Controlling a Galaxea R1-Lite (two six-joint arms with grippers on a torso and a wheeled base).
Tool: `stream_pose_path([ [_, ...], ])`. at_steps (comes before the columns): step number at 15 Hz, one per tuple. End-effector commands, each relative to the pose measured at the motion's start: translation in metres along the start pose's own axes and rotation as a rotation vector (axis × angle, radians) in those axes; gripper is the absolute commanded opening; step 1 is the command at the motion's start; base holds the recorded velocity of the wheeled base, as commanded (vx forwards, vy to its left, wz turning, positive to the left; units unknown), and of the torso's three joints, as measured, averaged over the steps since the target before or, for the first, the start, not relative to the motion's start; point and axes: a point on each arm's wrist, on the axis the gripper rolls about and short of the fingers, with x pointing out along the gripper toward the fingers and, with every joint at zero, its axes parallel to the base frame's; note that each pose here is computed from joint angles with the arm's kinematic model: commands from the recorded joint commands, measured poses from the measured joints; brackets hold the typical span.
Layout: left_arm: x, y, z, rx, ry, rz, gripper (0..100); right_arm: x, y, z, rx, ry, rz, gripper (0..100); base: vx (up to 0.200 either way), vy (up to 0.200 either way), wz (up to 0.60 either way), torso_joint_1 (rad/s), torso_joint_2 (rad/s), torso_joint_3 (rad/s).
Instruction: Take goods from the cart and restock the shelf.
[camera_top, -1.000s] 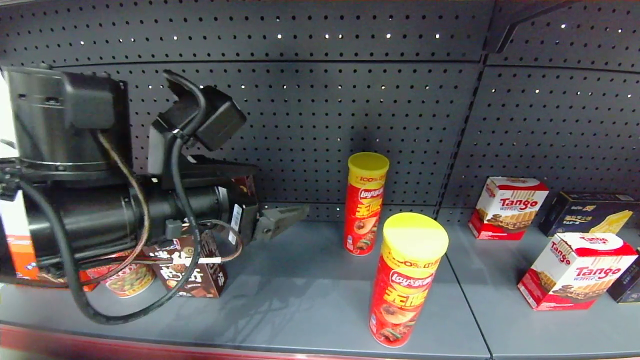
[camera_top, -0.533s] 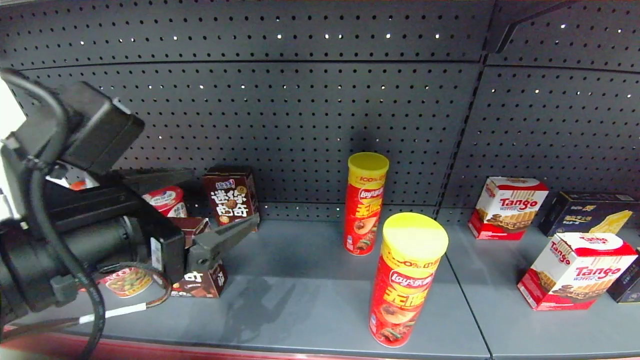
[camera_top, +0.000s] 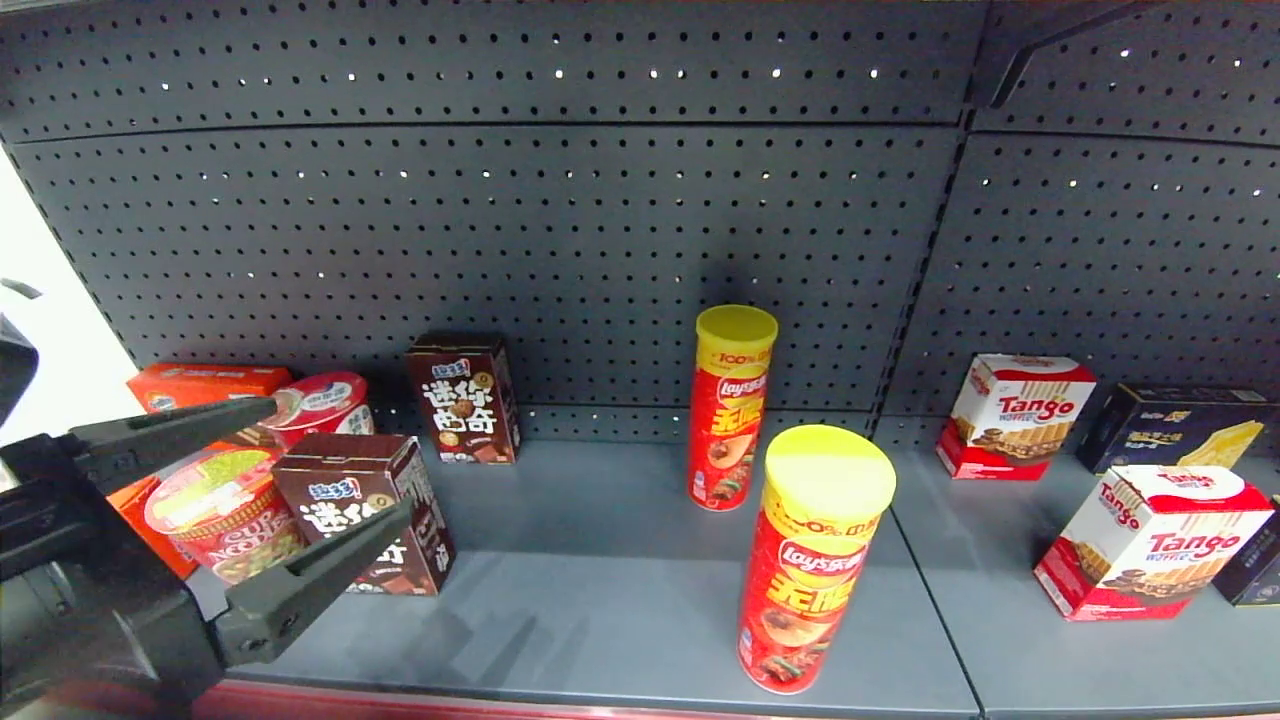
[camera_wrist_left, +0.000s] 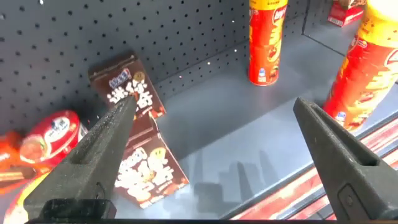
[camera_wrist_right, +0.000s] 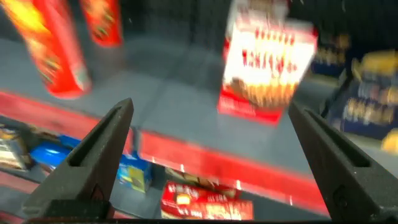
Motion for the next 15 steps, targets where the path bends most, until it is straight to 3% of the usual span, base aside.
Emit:
stream_pose_path([
  [1, 0.004, -0.003, -0.011, 0.004, 0.041, -0.011, 100, 0.026, -0.005, 0.056, -0.03, 0.054, 0.089, 100, 0.0, 0.0, 0.0, 0.0, 0.0, 0.0],
  [4, 0.014, -0.006, -0.009, 0.015, 0.059, -0.031, 100, 0.057, -0.004, 0.077, -0.116, 0.123, 0.174, 100, 0.0, 0.0, 0.0, 0.0, 0.0, 0.0],
  [7, 0.025, -0.014, -0.002, 0.024, 0.062, -0.072, 100, 0.087, 0.006, 0.078, -0.142, 0.202, 0.285, 100, 0.0, 0.0, 0.0, 0.0, 0.0, 0.0],
  [12, 0.051, -0.022, -0.005, 0.037, 0.112, -0.135, 100, 0.159, 0.031, 0.077, -0.148, 0.193, 0.322, 100, 0.0, 0.0, 0.0, 0.0, 0.0, 0.0],
  [15, 0.057, -0.023, -0.008, 0.035, 0.105, -0.145, 100, 0.183, 0.041, 0.067, -0.151, 0.197, 0.336, 100, 0.0, 0.0, 0.0, 0.0, 0.0, 0.0],
])
